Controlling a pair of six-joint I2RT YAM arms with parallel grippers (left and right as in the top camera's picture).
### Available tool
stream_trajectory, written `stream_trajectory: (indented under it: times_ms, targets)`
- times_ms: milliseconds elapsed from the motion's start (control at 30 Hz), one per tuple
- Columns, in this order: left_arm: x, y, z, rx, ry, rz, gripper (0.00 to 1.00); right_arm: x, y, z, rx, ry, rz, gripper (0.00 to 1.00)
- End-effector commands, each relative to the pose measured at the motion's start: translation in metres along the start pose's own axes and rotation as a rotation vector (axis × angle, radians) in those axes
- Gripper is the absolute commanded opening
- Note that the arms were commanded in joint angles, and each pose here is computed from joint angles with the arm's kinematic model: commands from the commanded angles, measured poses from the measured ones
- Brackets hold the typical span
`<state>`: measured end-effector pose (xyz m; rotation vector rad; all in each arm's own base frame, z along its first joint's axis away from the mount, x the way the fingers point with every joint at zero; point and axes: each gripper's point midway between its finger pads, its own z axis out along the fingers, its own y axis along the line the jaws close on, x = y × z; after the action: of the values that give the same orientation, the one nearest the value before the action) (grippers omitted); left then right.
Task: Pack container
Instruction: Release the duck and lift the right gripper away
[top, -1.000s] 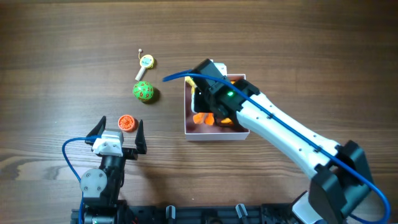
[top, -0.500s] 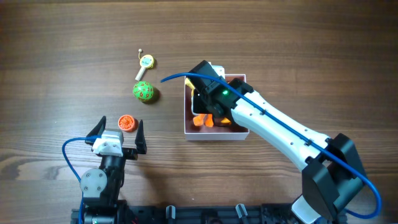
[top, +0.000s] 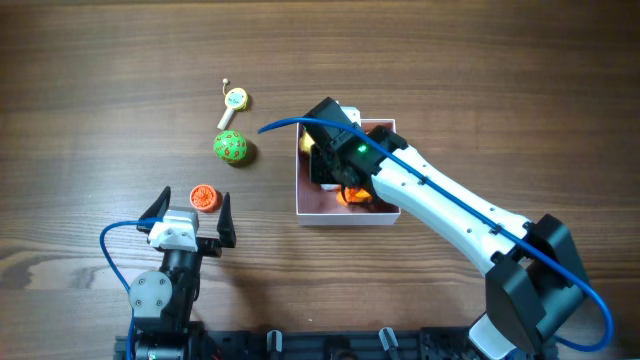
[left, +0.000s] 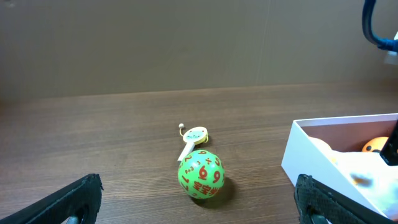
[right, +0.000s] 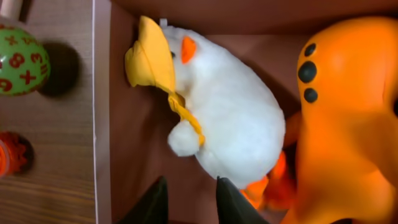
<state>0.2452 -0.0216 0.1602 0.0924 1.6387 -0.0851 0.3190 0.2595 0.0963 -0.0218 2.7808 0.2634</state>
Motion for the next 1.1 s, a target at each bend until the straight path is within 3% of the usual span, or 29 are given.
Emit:
stream_trajectory:
  times_ms: [0,133,333,433,533,700,1067]
  targets:
    - [0.002,-0.001,0.000,0.003,0.000,0.020,1.00,0.002,0.000,0.002,0.005,0.012,-0.017,0.38]
    - [0.002,-0.001,0.000,0.002,0.000,0.020,1.00,-0.020,-0.012,-0.019,0.051,-0.081,-0.065,0.45]
    - [0.002,-0.001,0.000,0.002,0.000,0.020,1.00,-0.057,-0.087,-0.097,0.101,-0.199,0.121,0.52]
    - [0.002,-0.001,0.000,0.002,0.000,0.020,1.00,-0.062,-0.137,-0.122,0.156,-0.220,0.235,0.83]
    - [0.002,-0.001,0.000,0.003,0.000,0.020,1.00,-0.059,-0.191,-0.134,0.242,-0.204,0.348,0.98]
    - [0.002,-0.001,0.000,0.003,0.000,0.020,1.00,-0.053,-0.233,-0.135,0.318,-0.171,0.412,1.00]
    - [0.002,-0.001,0.000,0.002,0.000,0.020,1.00,-0.059,-0.234,-0.136,0.312,-0.196,0.420,1.00]
